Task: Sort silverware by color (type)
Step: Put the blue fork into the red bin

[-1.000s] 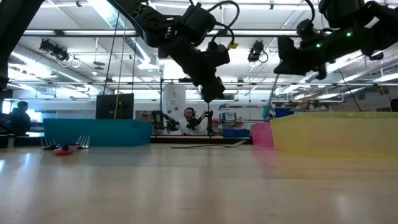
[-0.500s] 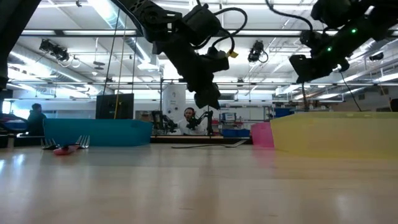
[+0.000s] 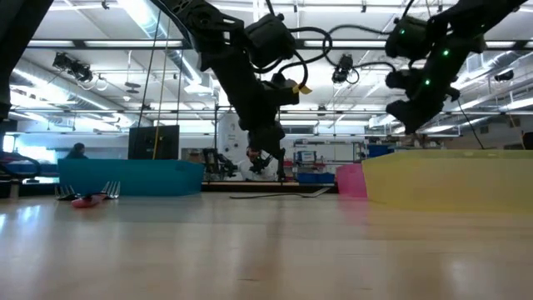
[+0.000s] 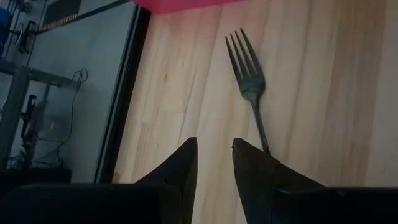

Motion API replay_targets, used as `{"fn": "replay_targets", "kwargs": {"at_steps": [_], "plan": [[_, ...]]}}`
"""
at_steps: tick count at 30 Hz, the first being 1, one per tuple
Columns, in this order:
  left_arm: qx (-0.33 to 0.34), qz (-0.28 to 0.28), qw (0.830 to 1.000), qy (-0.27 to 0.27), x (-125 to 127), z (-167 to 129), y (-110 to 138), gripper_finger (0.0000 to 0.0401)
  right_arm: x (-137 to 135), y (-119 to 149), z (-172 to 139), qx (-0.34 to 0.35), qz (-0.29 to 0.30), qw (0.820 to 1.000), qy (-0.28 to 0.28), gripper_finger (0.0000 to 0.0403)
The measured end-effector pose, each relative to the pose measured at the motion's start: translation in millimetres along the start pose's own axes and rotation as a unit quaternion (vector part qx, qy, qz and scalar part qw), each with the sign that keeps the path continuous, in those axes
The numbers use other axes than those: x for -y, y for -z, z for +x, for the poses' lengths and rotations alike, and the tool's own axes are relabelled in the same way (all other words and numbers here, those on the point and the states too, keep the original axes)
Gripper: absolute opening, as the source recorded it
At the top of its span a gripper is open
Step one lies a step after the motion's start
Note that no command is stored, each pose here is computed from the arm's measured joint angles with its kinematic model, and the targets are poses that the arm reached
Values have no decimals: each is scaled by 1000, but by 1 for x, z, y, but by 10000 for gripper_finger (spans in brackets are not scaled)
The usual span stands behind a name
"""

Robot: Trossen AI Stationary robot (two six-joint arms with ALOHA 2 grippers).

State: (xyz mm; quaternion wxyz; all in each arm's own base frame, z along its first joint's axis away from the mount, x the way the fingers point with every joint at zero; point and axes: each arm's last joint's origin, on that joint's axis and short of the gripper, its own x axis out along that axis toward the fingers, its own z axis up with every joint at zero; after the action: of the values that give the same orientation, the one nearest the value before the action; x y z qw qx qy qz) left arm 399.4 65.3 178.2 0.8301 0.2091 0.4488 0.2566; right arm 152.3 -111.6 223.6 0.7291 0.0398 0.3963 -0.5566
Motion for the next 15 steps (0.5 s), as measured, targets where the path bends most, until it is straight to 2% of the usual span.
{"fn": "replay_targets", "kwargs": {"at_steps": [6, 15], "plan": [[1, -9, 1000, 1, 1, -1, 0, 105, -6, 2, 19, -44, -42, 998, -11, 30], [1, -10, 1000, 3, 1, -1, 0, 105, -13, 2, 33, -55, -52, 997, -3, 32]]}}
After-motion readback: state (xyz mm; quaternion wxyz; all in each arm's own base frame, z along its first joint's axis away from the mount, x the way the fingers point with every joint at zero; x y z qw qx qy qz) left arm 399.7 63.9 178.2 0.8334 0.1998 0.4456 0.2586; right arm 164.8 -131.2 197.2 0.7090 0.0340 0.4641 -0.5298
